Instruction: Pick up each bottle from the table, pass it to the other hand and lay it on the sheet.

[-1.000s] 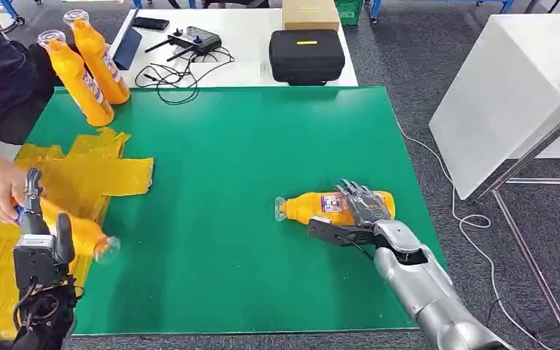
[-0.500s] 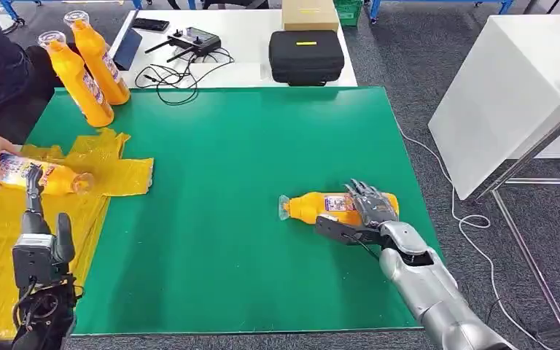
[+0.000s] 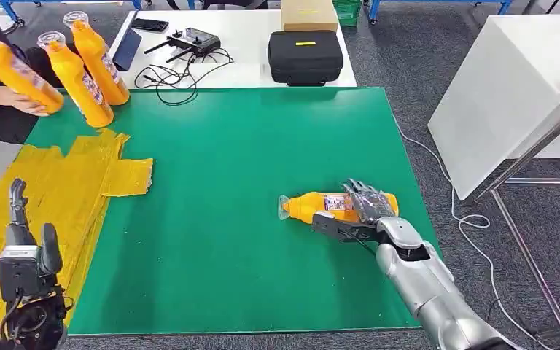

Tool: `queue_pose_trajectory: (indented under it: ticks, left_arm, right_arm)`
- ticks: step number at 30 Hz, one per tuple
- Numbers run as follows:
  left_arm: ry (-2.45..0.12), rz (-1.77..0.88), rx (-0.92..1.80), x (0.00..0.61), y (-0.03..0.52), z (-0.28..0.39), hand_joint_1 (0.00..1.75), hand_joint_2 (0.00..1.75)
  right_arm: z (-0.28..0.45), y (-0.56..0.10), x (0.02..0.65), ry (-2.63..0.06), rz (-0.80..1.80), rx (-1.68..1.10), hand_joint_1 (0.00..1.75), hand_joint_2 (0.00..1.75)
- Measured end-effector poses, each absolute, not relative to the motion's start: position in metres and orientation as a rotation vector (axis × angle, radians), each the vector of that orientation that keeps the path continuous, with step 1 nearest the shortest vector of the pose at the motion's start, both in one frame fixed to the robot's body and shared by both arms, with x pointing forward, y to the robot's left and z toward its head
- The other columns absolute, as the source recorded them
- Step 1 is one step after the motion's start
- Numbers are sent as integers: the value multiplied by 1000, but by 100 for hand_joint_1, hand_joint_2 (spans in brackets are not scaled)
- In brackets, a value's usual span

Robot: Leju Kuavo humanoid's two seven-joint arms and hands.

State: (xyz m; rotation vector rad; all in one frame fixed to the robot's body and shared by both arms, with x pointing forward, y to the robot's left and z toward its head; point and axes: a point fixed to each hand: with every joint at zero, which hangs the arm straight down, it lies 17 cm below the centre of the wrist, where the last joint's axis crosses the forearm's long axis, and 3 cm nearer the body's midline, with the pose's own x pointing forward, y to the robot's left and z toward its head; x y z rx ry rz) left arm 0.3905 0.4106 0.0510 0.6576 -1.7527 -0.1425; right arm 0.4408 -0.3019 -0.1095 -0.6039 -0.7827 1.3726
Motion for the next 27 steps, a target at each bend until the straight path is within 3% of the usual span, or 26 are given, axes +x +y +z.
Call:
queue_pose_trajectory:
  ticks: [7, 8, 10, 27]
  left_arm:
    - [-1745, -137, 672, 385, 417, 50, 0, 0]
    - [-1743, -135, 674, 384, 418, 50, 0, 0]
    - [-1743, -131, 676, 382, 420, 50, 0, 0]
    - [-1726, -86, 705, 363, 435, 48, 0, 0]
  right_arm:
    - [-111, -300, 440, -773, 1380, -605, 0, 175]
    - [-111, -300, 440, -771, 1382, -605, 7, 175]
    - [-112, -300, 439, -769, 1381, -606, 0, 175]
    - [-106, -326, 444, -730, 1404, -653, 0, 175]
